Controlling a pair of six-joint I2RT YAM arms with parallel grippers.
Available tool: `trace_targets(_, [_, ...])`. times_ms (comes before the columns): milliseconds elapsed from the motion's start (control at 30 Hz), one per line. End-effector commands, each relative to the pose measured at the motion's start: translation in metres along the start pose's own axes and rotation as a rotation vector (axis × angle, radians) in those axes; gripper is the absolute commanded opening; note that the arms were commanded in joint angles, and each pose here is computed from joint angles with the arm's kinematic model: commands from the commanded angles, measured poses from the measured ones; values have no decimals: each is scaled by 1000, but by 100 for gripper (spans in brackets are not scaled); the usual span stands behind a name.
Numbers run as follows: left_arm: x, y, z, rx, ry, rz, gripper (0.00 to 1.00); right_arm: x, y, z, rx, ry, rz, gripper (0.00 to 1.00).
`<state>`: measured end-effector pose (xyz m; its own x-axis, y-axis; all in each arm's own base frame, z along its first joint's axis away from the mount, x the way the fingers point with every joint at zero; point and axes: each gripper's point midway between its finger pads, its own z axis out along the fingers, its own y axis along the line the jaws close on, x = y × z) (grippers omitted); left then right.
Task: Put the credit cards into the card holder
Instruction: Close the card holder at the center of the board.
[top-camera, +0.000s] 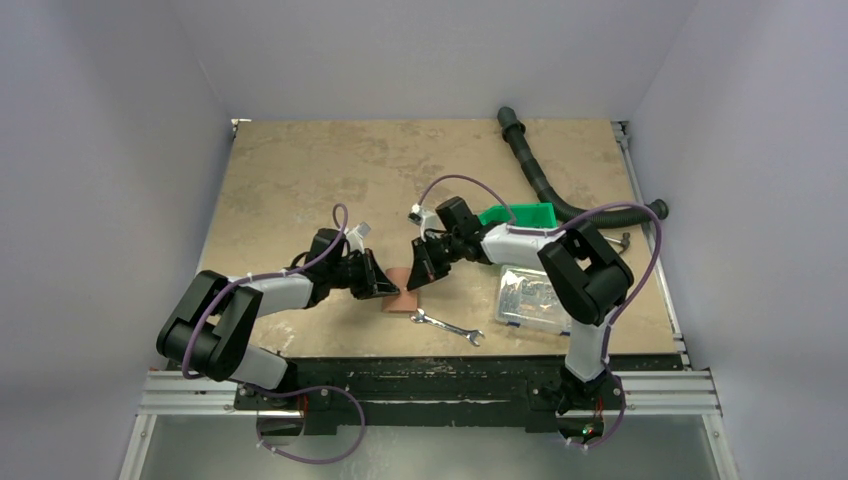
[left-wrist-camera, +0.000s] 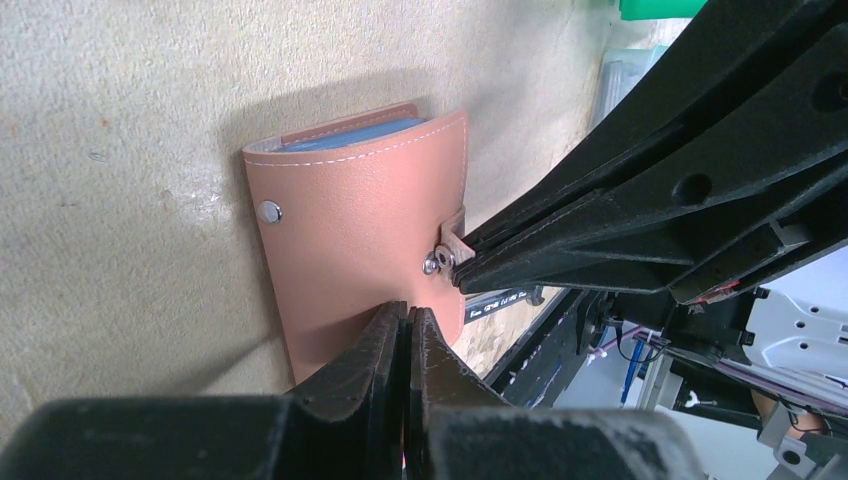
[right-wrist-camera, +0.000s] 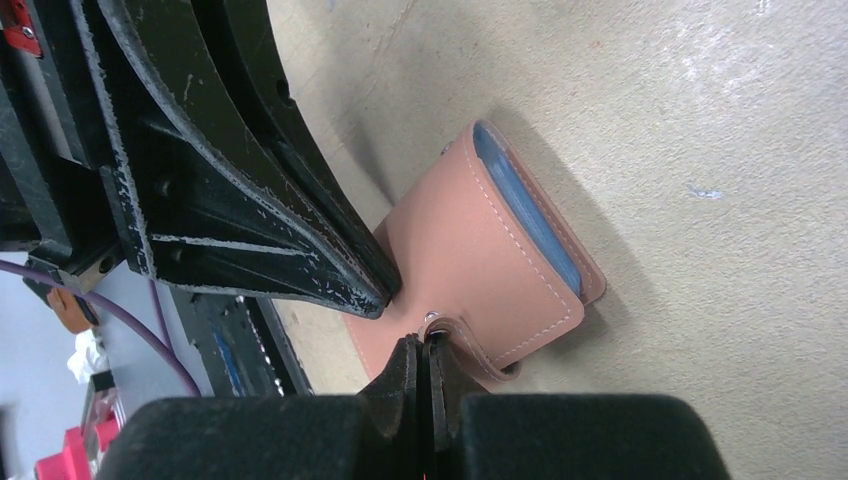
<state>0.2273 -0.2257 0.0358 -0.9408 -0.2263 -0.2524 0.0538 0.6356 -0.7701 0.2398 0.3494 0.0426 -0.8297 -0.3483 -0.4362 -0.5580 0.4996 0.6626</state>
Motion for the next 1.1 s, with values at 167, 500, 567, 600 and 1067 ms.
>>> trace_targets(167, [40,39,2,-142,102,-21,0,15,-44,17,188,117,-83,0])
trace_targets(500, [40,39,0,-140,99,-20,0,35,-59,18,248,242,-96,0])
trace_targets(567, [41,39,0,-139,99,-19,0,39,-55,19,223,245,-90,0])
trace_targets(600, [41,39,0,-139,99,-19,0,41,-53,18,204,245,-82,0])
trace_targets(1067, [43,41,0,-140,98,-21,0,35,-38,9,-34,155,29,0])
